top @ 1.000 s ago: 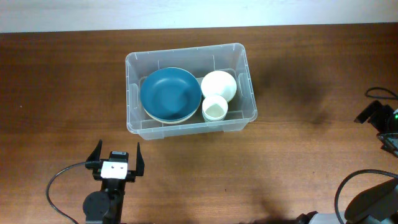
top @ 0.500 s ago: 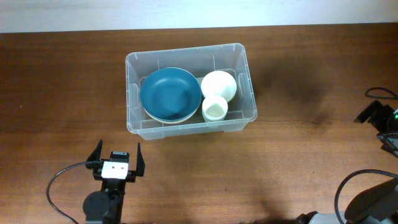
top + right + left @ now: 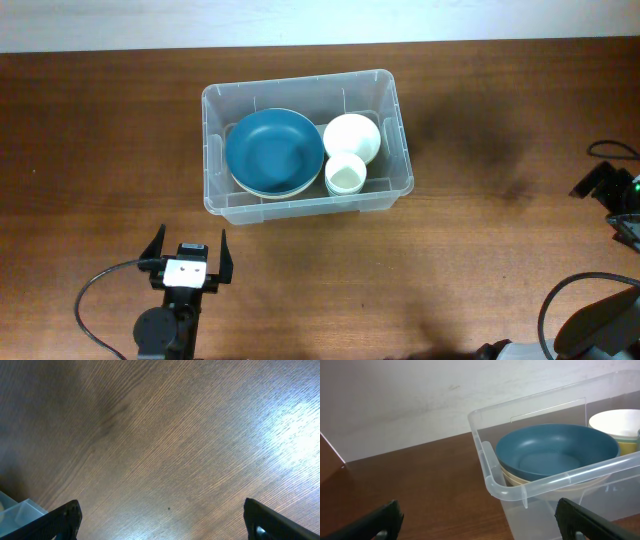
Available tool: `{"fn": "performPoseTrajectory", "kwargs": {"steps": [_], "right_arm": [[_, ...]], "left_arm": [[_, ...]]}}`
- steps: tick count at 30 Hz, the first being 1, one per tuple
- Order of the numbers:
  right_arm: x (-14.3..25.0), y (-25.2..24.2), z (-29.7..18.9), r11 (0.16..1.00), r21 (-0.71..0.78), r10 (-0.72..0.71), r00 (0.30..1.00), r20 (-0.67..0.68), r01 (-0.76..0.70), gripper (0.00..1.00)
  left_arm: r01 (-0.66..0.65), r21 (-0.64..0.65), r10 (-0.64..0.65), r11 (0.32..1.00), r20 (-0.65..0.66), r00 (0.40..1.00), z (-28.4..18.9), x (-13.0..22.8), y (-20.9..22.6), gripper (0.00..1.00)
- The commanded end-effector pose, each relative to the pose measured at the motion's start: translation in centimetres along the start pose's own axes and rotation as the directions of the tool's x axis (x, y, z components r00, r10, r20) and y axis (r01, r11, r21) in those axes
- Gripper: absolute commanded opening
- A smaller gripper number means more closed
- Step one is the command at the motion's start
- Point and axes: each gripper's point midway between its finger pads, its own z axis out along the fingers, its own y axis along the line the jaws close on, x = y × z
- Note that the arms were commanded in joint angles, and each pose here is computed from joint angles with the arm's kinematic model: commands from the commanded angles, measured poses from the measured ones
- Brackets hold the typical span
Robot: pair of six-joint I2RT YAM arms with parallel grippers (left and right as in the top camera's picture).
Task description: Pack container
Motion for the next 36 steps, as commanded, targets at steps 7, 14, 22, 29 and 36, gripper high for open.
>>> {"fn": "performPoseTrajectory", "kwargs": {"steps": [7,14,22,29,36], "right_arm": [[0.0,0.0,-0.5,1.000,-0.004,-0.004,1.000,0.017,0.004,0.99],[0.0,0.1,-0.5,1.000,-0.005,-0.007,1.000,0.017,0.007,0.99],[0.0,0.9,-3.0,0.999,0.002,-0.045,0.993,0.109,0.045,0.99],[2.3,4.9,-8.4,0.982,-0.038,-0.168,0.946,0.276,0.186,0.99],[6.1,8.8,-14.0,0.926,0.000,-0.334,0.819,0.468,0.377,0.99]], "left_arm": [[-0.016,0.012,0.015,1.000,0.002,1.000,0.0,0.1,-0.2,1.00],[-0.015,0.012,0.015,1.000,0.002,1.000,0.0,0.1,-0.2,1.00],[-0.016,0.012,0.015,1.000,0.002,1.000,0.0,0.1,-0.2,1.00],[-0.016,0.012,0.015,1.000,0.003,1.000,0.0,0.1,-0.2,1.00],[-0.015,0.012,0.015,1.000,0.002,1.000,0.0,0.1,-0.2,1.00]]}}
